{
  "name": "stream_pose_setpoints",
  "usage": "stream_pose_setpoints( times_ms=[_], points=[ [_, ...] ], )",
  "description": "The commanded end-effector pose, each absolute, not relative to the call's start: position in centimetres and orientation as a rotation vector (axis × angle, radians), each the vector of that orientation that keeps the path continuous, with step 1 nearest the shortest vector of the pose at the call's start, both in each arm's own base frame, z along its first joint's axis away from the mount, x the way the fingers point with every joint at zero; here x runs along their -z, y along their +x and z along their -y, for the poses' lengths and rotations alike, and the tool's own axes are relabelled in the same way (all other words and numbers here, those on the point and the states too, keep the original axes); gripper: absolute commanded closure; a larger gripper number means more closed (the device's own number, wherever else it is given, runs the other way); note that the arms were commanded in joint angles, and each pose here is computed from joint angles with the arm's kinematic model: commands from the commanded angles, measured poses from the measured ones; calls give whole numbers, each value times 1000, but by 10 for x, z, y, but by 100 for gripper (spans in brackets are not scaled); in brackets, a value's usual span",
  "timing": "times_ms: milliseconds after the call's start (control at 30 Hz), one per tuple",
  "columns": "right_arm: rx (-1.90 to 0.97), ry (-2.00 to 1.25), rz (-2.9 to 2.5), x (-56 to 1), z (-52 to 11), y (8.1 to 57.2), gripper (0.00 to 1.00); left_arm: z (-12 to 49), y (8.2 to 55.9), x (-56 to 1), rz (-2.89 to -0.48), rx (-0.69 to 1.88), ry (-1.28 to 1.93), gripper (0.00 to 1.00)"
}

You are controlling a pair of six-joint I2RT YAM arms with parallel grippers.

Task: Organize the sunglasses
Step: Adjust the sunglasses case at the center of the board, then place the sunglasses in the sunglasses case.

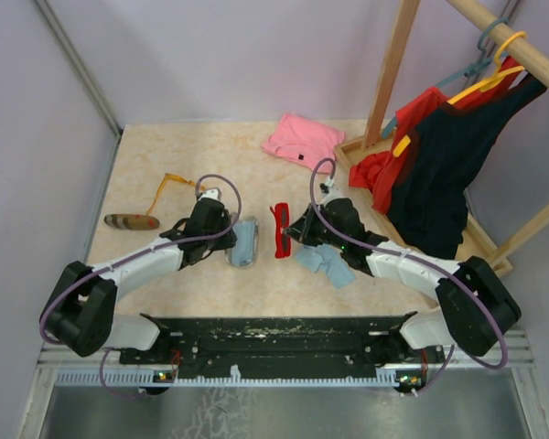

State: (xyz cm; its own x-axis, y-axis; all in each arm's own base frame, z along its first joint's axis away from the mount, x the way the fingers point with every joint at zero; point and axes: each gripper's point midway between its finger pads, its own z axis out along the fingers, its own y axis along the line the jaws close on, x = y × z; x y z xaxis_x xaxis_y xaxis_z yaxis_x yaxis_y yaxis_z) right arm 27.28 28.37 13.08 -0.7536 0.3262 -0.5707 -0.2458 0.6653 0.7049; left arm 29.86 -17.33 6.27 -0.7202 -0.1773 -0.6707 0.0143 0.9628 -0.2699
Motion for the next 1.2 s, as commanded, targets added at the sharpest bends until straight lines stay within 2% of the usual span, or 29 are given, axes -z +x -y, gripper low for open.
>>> stream_pose_setpoints(
  times_ms=[0,500,833,1167],
  points=[
    [-1172,75,-2072,-157,-302,282,100,180,297,-70,-2329,384,-109,59],
    [-1261,32,-2080,-152,-340,296,100,186,292,-73,-2322,450,-96,53],
    [-1277,-50,-2130,-149,-364,307,100,189,296,-76,-2310,454,-94,53],
    [-1198,-74,-2251,-118,-379,313,100,191,297,-78,-2309,464,-84,55]
  ],
)
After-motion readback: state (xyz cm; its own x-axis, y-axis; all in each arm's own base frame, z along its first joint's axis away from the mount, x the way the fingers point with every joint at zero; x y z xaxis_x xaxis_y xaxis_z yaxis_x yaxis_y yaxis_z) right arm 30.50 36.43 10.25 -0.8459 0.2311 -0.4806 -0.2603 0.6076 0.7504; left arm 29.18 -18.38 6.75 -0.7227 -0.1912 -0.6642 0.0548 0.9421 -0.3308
